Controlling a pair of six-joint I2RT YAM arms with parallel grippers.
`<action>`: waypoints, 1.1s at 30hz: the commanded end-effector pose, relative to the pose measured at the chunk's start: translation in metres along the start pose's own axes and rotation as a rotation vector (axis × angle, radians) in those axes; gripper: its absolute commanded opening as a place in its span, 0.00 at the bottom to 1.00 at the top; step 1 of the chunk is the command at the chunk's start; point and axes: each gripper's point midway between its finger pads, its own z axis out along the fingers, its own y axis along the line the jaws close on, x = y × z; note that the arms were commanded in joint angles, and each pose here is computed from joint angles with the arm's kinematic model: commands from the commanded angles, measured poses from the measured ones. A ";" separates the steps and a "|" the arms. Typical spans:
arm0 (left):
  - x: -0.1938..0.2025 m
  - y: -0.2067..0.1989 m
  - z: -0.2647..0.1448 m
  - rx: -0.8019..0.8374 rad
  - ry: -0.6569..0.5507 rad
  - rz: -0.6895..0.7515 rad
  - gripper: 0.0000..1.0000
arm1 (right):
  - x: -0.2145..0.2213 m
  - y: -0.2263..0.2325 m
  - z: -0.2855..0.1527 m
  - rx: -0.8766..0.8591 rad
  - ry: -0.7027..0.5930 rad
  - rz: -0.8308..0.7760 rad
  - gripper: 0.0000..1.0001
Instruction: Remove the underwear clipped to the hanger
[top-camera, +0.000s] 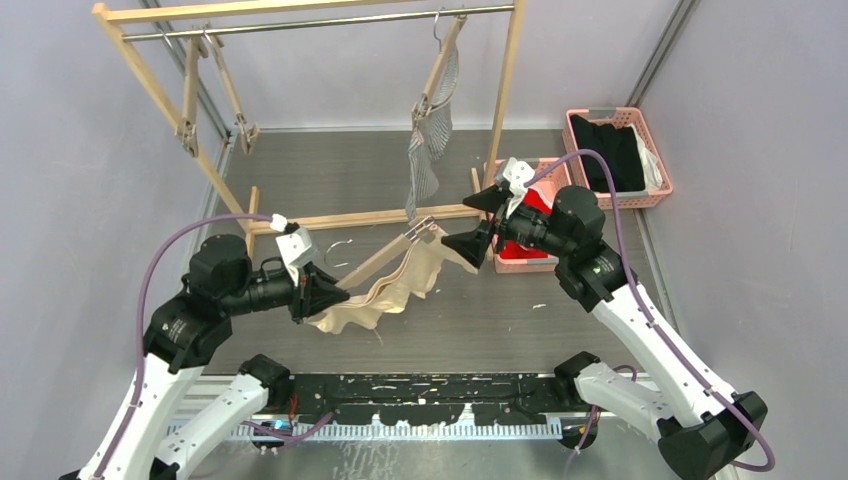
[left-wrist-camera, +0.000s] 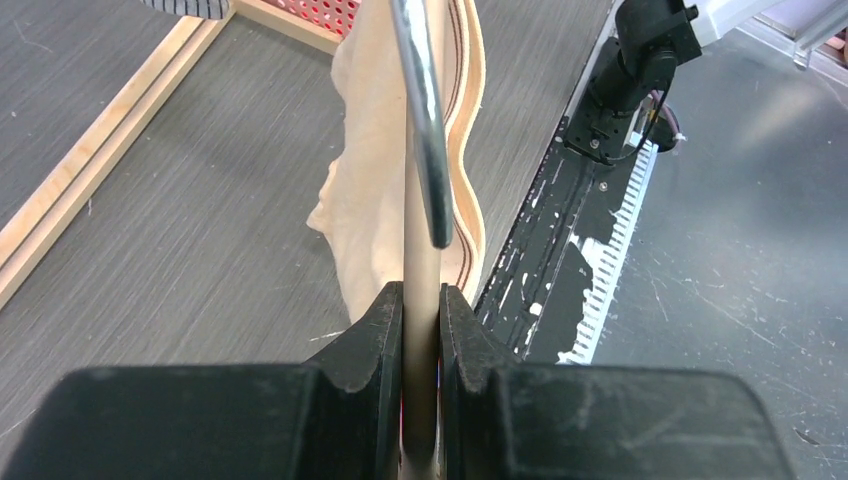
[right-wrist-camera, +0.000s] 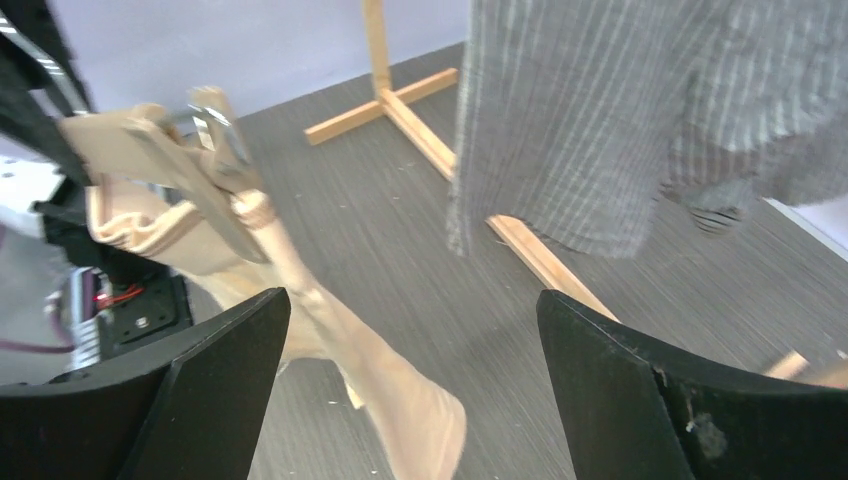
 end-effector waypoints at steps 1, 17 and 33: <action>-0.013 -0.003 0.005 0.051 -0.036 0.056 0.00 | -0.047 0.039 -0.005 -0.213 -0.122 -0.073 1.00; -0.022 -0.015 0.020 0.176 -0.085 0.035 0.00 | -0.055 0.060 0.010 -0.427 -0.180 -0.006 0.97; -0.020 -0.007 0.028 0.161 -0.084 0.002 0.00 | -0.064 0.061 0.011 -0.436 -0.220 0.017 0.78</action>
